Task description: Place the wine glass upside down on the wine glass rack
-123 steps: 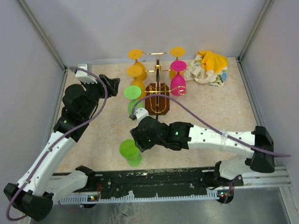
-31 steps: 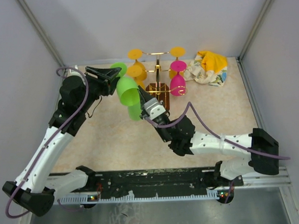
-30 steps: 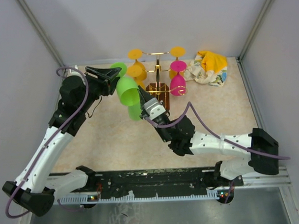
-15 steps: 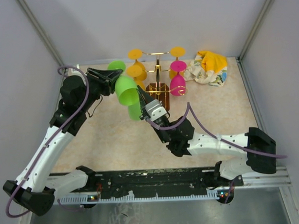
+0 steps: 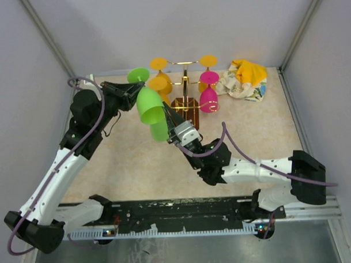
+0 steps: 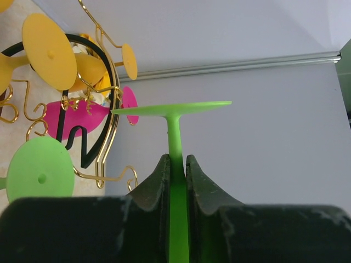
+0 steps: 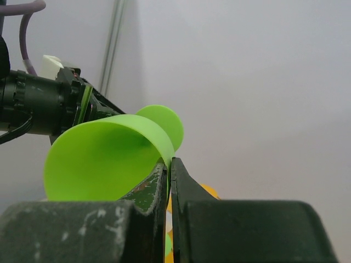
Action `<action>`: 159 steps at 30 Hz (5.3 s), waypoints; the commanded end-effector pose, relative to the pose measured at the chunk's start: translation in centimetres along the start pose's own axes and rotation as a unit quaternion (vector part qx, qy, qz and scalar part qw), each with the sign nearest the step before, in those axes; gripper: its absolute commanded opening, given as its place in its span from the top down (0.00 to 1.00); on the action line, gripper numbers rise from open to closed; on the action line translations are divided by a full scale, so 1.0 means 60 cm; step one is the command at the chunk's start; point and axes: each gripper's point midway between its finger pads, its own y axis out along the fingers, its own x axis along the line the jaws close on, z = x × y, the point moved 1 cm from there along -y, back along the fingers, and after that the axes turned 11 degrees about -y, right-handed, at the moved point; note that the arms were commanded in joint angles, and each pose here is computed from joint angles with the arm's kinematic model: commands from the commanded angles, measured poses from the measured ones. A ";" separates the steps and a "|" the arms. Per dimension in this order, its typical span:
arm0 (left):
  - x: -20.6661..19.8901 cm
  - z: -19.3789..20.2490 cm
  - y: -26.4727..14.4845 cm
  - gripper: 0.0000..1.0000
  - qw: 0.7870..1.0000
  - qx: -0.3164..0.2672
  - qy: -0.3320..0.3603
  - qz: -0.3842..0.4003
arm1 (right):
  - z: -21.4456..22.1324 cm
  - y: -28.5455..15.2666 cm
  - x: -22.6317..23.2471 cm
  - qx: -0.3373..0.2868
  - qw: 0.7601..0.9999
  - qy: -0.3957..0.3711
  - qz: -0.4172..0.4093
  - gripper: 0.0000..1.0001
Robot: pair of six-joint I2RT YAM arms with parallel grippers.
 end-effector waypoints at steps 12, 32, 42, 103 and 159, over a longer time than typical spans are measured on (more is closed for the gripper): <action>-0.052 -0.001 -0.028 1.00 0.993 -0.010 0.082 0.085 | -0.010 -0.029 -0.034 0.009 1.000 0.010 0.010 0.72; -0.015 0.099 -0.062 1.00 0.866 0.137 0.404 0.258 | 0.006 -0.127 -0.251 0.259 0.957 0.019 0.131 0.43; 0.049 0.176 -0.111 1.00 0.802 0.101 0.484 0.334 | 0.003 -0.146 -0.283 0.303 0.938 0.043 0.161 0.37; 0.196 0.296 0.107 1.00 0.822 -0.137 0.465 0.300 | 0.007 -0.205 -0.339 0.339 0.923 0.020 0.182 0.01; 0.221 0.370 0.127 1.00 0.794 -0.057 0.486 0.361 | 0.013 -0.209 -0.333 0.339 0.924 0.019 0.176 0.01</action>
